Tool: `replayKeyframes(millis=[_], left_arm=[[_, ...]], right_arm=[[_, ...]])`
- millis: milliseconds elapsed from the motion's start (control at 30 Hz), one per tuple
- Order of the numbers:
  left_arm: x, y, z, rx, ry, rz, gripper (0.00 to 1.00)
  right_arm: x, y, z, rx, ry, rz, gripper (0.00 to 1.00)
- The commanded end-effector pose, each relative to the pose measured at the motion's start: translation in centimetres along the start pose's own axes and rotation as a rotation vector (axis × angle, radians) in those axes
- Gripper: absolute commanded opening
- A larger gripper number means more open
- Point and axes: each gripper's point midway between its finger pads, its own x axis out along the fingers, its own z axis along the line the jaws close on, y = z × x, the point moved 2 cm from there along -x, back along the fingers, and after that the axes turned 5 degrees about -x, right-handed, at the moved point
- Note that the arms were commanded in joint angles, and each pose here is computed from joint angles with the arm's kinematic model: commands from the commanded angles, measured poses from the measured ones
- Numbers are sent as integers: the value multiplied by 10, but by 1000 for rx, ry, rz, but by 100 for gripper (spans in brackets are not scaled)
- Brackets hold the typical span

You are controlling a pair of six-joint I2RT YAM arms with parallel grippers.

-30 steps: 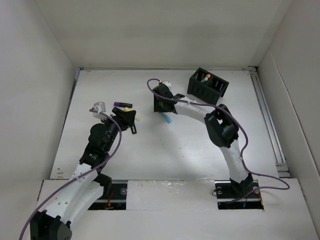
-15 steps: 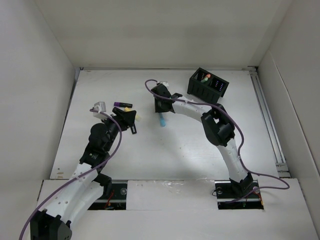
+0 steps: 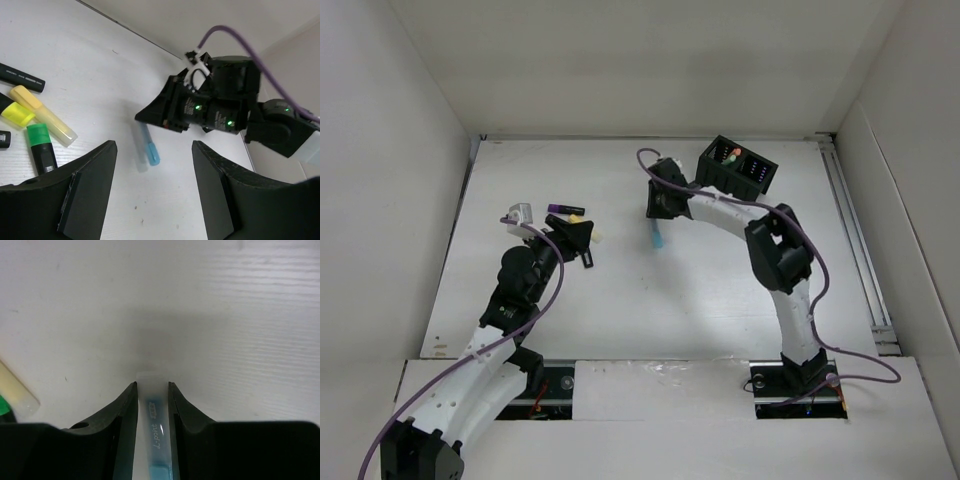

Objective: Sort the stationery into containers
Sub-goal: Pick up the pen from the center of the board, then place the pen in the storage box.

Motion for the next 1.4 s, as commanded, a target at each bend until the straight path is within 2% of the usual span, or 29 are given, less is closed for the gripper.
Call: replayKeyframes(millis=[0,100,133,233,267,300,367,433,600,833,1100,1233,1267,1367], left_arm=[[0,-14,-21,-8,79,-35,57],[2,-10,-16,-8,63,-34,57],[2,-9,-17,-7,70,-27,57],[3,-7,-27,4,115,8,57],[3,-7,-27,4,115,8,57],[5,-7,-27,4,115,8,57],[7,-6,-23,13,99,8,57],[9,-2,-20,13,86,20,57],[10,-6,-17,22,71,3,57],[11,-3,-18,22,74,17,57],[14,-3,-18,23,70,24,57],[11,-4,-23,23,84,28,57],[10,-5,-23,23,92,20,57],[11,-4,-18,22,75,16,57]], right_arm=[[-64,-86,5,135,-133,-218,0],[-101,-151,-42,265,-90,-386,0],[-111,-161,-42,285,-87,-419,1],[-137,-211,-99,425,22,-566,1],[-147,-227,-134,483,120,-637,1],[-155,-241,-150,517,164,-689,3],[-164,-257,-189,581,284,-774,3],[-165,-269,-205,596,356,-825,3],[-147,-278,-228,535,524,-850,3],[-120,-270,-235,478,603,-833,3],[-93,-248,-220,440,657,-802,3],[-78,-228,-216,421,692,-775,20],[-82,-228,-216,422,692,-776,29],[-82,-224,-217,417,696,-767,43]])
